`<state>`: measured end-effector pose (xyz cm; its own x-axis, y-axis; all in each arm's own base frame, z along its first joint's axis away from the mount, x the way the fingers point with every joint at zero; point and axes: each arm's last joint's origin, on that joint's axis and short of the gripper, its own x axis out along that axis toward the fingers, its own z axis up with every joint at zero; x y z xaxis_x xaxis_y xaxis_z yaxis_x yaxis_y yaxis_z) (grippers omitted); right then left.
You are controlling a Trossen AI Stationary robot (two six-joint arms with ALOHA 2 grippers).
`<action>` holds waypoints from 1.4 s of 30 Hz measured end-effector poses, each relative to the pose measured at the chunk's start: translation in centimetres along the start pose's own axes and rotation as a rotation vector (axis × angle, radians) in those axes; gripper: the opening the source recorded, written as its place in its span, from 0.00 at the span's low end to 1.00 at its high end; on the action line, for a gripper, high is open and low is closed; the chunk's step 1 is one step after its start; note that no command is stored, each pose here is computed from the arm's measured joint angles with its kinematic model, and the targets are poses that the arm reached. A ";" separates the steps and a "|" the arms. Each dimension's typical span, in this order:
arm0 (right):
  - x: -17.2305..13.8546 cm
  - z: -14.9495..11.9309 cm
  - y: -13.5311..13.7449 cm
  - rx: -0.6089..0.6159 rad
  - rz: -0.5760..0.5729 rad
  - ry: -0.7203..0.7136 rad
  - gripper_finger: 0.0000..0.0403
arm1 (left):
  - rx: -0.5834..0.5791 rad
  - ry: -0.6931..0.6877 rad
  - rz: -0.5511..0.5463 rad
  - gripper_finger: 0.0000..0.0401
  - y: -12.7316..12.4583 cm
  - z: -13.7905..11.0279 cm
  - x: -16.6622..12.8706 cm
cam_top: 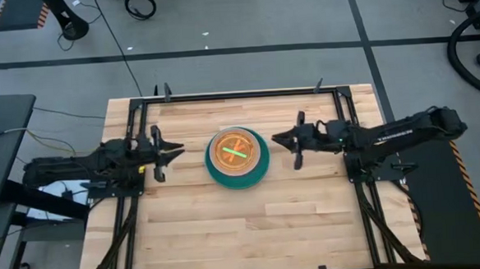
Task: Stack plastic plates
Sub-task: Return to Home Position
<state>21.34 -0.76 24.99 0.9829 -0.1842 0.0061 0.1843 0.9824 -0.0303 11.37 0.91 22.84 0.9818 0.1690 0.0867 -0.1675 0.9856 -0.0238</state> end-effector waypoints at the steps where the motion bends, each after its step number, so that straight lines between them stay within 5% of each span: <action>1: -0.6 -0.5 -0.1 0.001 0.003 -0.013 0.09 | 0.003 -0.009 0.008 0.19 0.1 -0.4 -0.3; 13: -5.4 -3.1 -1.0 0.122 0.017 0.015 0.02 | 0.023 -0.052 0.057 0.10 0.6 -0.7 -2.5; 27: -10.3 -5.1 -1.1 0.174 0.043 -0.024 0.01 | 0.000 -0.073 -0.033 0.03 0.4 -2.2 -2.7; 32: -11.0 -7.7 -1.6 0.183 0.048 -0.053 0.01 | 0.003 -0.081 -0.053 0.02 0.3 -2.5 -2.6; 42: -11.4 -7.9 -2.6 0.205 0.122 -0.049 0.00 | -0.026 -0.080 -0.106 0.02 0.2 -4.5 -2.2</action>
<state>9.62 -1.43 17.13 0.9958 -0.0668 0.0631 0.0552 0.9839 0.1698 9.58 0.69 18.19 0.9835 0.0647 0.1688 -0.0595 0.9976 -0.0357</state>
